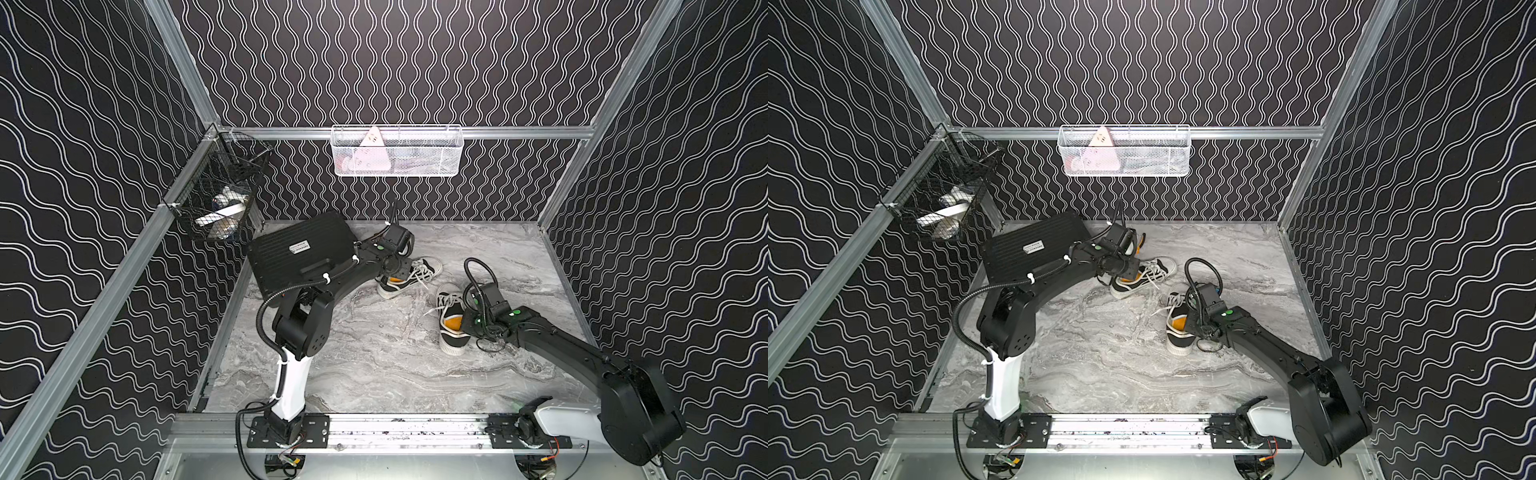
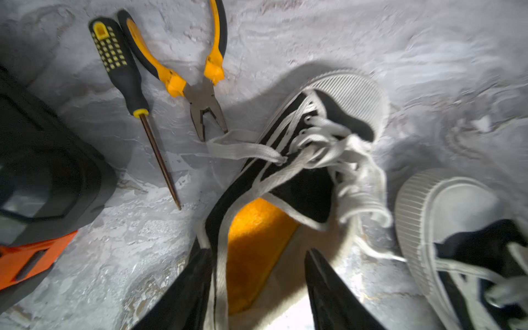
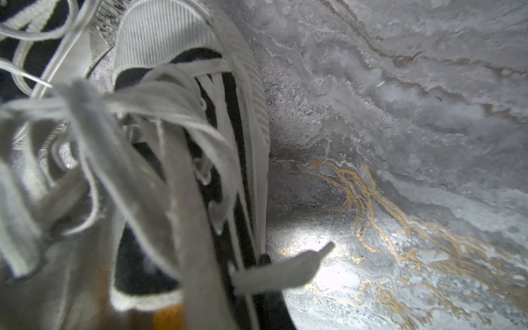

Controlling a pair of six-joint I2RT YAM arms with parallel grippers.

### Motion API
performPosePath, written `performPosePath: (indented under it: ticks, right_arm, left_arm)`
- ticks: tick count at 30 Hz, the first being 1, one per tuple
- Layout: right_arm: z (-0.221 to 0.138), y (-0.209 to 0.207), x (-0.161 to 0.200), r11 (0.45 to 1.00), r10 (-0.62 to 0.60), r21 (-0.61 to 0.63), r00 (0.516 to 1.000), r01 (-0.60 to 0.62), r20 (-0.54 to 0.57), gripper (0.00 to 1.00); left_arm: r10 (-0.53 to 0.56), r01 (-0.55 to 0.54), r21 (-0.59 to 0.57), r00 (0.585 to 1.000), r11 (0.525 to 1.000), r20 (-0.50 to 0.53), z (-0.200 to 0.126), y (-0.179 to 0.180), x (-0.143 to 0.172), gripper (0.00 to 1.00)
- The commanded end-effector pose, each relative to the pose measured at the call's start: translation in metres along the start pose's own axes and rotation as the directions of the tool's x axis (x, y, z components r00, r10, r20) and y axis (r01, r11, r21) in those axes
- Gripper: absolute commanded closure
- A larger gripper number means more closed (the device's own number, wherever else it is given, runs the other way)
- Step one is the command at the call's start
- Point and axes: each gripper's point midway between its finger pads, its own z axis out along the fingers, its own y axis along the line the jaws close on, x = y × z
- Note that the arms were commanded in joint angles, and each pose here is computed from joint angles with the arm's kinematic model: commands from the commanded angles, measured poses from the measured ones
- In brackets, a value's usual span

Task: Insert the insole into the shoe
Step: Adjust the shoe at the center of the board.

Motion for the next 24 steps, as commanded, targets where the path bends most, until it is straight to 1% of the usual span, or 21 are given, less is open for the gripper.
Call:
performPosePath:
  ticks: [1, 4, 6, 10, 13, 16, 17, 20, 22, 24]
  right_arm:
    - [-0.003, 0.014, -0.014, 0.999, 0.014, -0.052, 0.999, -0.012, 0.045, 1.00]
    - [-0.002, 0.015, -0.015, 0.999, 0.010, -0.052, 0.999, -0.007, 0.046, 1.00]
    - [-0.001, 0.016, -0.015, 0.999, 0.005, -0.052, 0.999, -0.003, 0.038, 0.99]
    - [0.001, 0.016, -0.014, 0.999, 0.001, -0.050, 1.000, 0.000, 0.030, 1.00]
    - [0.004, 0.016, -0.016, 0.999, 0.007, -0.046, 0.999, -0.005, 0.035, 1.00]
    - [0.005, 0.019, -0.020, 0.999, 0.019, -0.048, 0.999, -0.017, 0.045, 1.00]
    - [0.006, 0.012, -0.029, 0.998, 0.056, -0.036, 0.996, -0.054, 0.064, 1.00]
    - [0.013, 0.011, -0.042, 0.995, 0.096, -0.036, 0.991, -0.093, 0.096, 1.00]
    - [0.020, 0.010, -0.051, 0.993, 0.120, -0.026, 0.988, -0.118, 0.101, 1.00]
    - [0.027, 0.011, -0.059, 0.991, 0.135, -0.027, 0.986, -0.132, 0.097, 1.00]
  left_arm:
    - [0.057, -0.060, -0.073, 0.998, 0.996, -0.041, 0.010, 0.014, 0.010, 0.41]
    - [0.072, -0.079, -0.126, 0.996, 0.989, -0.060, 0.021, 0.028, 0.010, 0.41]
    - [0.086, -0.095, -0.140, 0.994, 0.986, -0.066, 0.028, 0.033, 0.009, 0.41]
    - [0.125, -0.135, -0.135, 0.989, 0.982, -0.079, 0.044, 0.033, 0.011, 0.50]
    - [0.129, -0.133, -0.074, 0.990, 0.988, -0.058, 0.046, 0.023, 0.009, 0.65]
    - [0.107, -0.106, 0.018, 0.994, 0.994, -0.039, 0.032, 0.008, 0.007, 0.81]
    - [0.087, -0.085, 0.058, 0.996, 0.995, -0.027, 0.025, 0.001, 0.006, 0.84]
    - [0.007, -0.003, 0.179, 1.000, 0.984, -0.017, 0.007, -0.018, 0.010, 0.89]
    - [-0.054, 0.062, 0.230, 0.998, 0.971, -0.039, 0.000, -0.025, 0.019, 0.91]
    - [-0.135, 0.146, 0.283, 0.989, 0.948, -0.057, -0.004, -0.034, 0.026, 0.93]
